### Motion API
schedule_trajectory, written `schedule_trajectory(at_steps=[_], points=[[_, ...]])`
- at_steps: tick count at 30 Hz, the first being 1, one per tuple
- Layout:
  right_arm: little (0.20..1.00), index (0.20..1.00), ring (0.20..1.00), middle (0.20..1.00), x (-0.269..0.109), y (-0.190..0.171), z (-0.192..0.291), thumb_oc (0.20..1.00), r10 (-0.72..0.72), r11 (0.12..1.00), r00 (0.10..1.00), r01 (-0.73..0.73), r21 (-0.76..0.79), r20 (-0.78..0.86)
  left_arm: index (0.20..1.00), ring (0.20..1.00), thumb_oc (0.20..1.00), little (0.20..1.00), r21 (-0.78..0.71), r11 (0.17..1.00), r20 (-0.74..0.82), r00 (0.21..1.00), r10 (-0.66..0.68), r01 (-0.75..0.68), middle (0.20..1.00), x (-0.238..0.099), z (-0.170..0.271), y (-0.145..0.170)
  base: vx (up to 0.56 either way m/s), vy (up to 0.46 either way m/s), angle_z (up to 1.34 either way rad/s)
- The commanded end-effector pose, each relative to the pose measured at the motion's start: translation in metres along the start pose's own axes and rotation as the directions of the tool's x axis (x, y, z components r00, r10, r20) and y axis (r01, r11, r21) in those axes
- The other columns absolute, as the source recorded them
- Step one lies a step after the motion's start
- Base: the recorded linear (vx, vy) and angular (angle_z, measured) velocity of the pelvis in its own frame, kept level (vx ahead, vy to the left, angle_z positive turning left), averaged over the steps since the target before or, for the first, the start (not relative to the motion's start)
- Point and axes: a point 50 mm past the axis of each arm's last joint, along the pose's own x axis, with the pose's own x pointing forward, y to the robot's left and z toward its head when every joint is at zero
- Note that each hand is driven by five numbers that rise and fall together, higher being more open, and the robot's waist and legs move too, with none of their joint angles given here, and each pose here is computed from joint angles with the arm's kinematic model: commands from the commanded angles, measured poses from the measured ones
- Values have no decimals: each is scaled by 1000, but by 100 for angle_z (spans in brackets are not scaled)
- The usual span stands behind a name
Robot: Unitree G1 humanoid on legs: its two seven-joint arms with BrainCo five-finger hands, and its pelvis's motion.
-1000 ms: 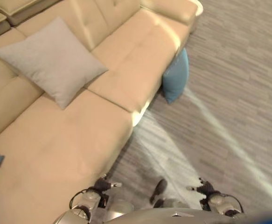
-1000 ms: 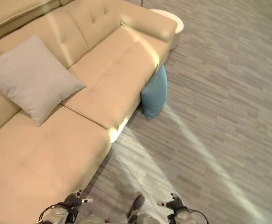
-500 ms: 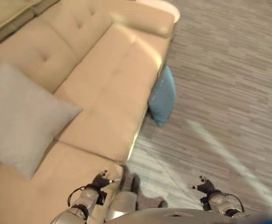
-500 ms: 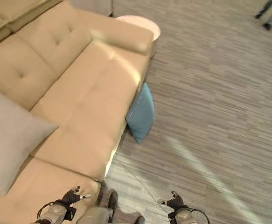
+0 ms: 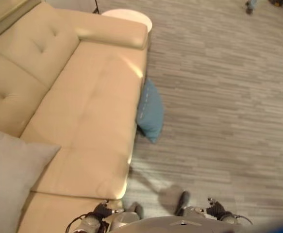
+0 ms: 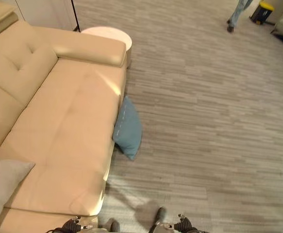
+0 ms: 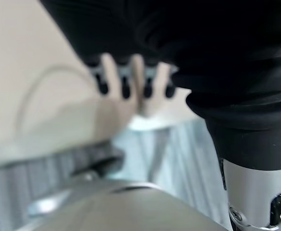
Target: Pick up all the scattered cushions and arrange them neatly on the sofa.
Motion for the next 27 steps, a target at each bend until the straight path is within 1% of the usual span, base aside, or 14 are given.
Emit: schedule_trajectory(at_steps=[1,4,7,9,15,17,22,23,24,27], points=[[1000,1000,1000,1000,3,-11,16,1000,-42,999,998,42,16,56,1000,1000,1000,1000,24,1000,84,996,-22,20,1000,5,32,-8,130,-215,27],[1000,1000,1000,1000,3,-14,23,1000,-65,998,994,63,26,82,1000,1000,1000,1000,27,1000,129,992,-1,-3,1000,7,49,-3,141,-207,23],[1000,1000,1000,1000,4,-20,21,1000,-85,996,994,83,39,70,1000,1000,1000,1000,40,999,149,989,-3,-3,1000,7,56,-5,99,-71,1],[1000,1000,1000,1000,4,-24,18,1000,-100,994,993,97,51,55,1000,1000,1000,1000,68,998,142,990,-22,12,1000,7,56,-11,225,63,-15],[1000,1000,1000,1000,4,-23,16,1000,-101,994,994,98,54,48,1000,1000,1000,1000,84,996,143,989,-42,30,1000,7,56,-13,264,134,-24],[1000,1000,1000,1000,2,-19,3,1000,-81,996,997,81,43,10,1000,1000,1000,1000,116,992,134,989,-69,53,1000,7,53,-15,309,295,-59],[1000,1000,1000,1000,2,-16,3,1000,-68,997,998,67,49,3,1000,1000,1000,1000,145,988,165,983,-76,52,1000,7,62,-13,80,166,-128],[1000,1000,1000,1000,1,-15,0,1000,-69,996,998,70,55,-7,1000,1000,1000,1000,154,987,170,982,-82,55,1000,7,64,-15,353,32,-67],[1000,1000,1000,1000,-1,-13,-11,1000,-62,996,997,64,56,-36,1000,1000,1000,1000,155,985,159,981,-107,83,1000,6,60,-23,320,-16,-27],[1000,1000,1000,1000,-2,-14,-13,1000,-59,997,997,61,51,-46,1000,1000,1000,1000,158,982,131,984,-120,99,1000,6,51,-28,420,-100,-14]])
